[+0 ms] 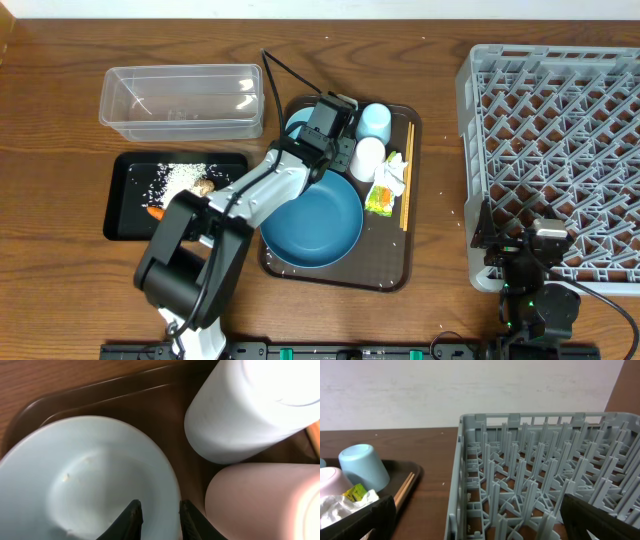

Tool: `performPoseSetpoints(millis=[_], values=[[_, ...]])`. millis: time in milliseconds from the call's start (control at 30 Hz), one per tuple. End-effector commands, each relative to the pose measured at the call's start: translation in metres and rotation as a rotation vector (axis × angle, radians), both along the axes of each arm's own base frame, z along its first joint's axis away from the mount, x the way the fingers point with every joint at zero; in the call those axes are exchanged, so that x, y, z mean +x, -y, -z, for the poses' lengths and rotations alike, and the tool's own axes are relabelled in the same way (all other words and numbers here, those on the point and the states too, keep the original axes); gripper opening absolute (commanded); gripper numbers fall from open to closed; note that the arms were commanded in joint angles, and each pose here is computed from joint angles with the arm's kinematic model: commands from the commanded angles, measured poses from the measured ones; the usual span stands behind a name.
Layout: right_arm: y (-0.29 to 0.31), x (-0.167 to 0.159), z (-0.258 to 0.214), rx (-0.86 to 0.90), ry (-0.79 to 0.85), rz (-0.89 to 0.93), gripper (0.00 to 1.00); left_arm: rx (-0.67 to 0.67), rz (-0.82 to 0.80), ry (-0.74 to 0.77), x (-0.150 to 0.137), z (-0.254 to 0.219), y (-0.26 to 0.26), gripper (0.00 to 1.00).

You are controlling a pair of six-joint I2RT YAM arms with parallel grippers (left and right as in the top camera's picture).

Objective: Sort waste into correct bins and load items into the dishwasher rack
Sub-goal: 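Reach the left gripper to the yellow snack wrapper and grasp it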

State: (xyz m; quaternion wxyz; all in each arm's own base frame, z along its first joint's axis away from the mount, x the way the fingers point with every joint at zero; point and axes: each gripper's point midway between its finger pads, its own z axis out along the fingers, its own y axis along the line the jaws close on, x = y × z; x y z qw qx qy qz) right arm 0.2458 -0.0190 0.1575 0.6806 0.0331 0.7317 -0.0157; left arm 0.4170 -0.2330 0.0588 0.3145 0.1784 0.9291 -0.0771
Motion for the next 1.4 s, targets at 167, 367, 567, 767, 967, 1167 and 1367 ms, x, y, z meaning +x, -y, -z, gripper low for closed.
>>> performPoseSetpoints(millis=[167, 367, 567, 767, 967, 1167, 1367], values=[[0.001, 0.000, 0.001, -0.010, -0.001, 0.005, 0.99, -0.191, -0.095, 0.099, -0.013, -0.107, -0.005, 0.27], [0.001, 0.000, 0.000, -0.010, 0.000, 0.005, 0.99, -0.217, -0.094, 0.142, -0.054, -0.170, -0.030, 0.40], [0.001, 0.000, 0.001, -0.010, -0.001, 0.005, 0.99, -0.200, -0.098, 0.097, -0.102, -0.191, -0.057, 0.98], [0.001, 0.000, 0.001, -0.010, -0.001, 0.005, 0.99, -0.320, 0.027, -0.076, -0.145, -0.188, -0.036, 0.98], [0.001, 0.000, 0.001, -0.010, -0.001, 0.005, 0.99, -0.360, 0.128, -0.178, -0.157, -0.172, -0.003, 0.98], [0.001, 0.000, 0.001, -0.010, -0.001, 0.005, 0.99, -0.243, 0.134, -0.317, -0.162, -0.115, 0.030, 0.98], [0.001, 0.000, 0.001, -0.010, -0.001, 0.005, 0.99, -0.158, 0.199, -0.332, -0.167, -0.082, 0.068, 0.98]])
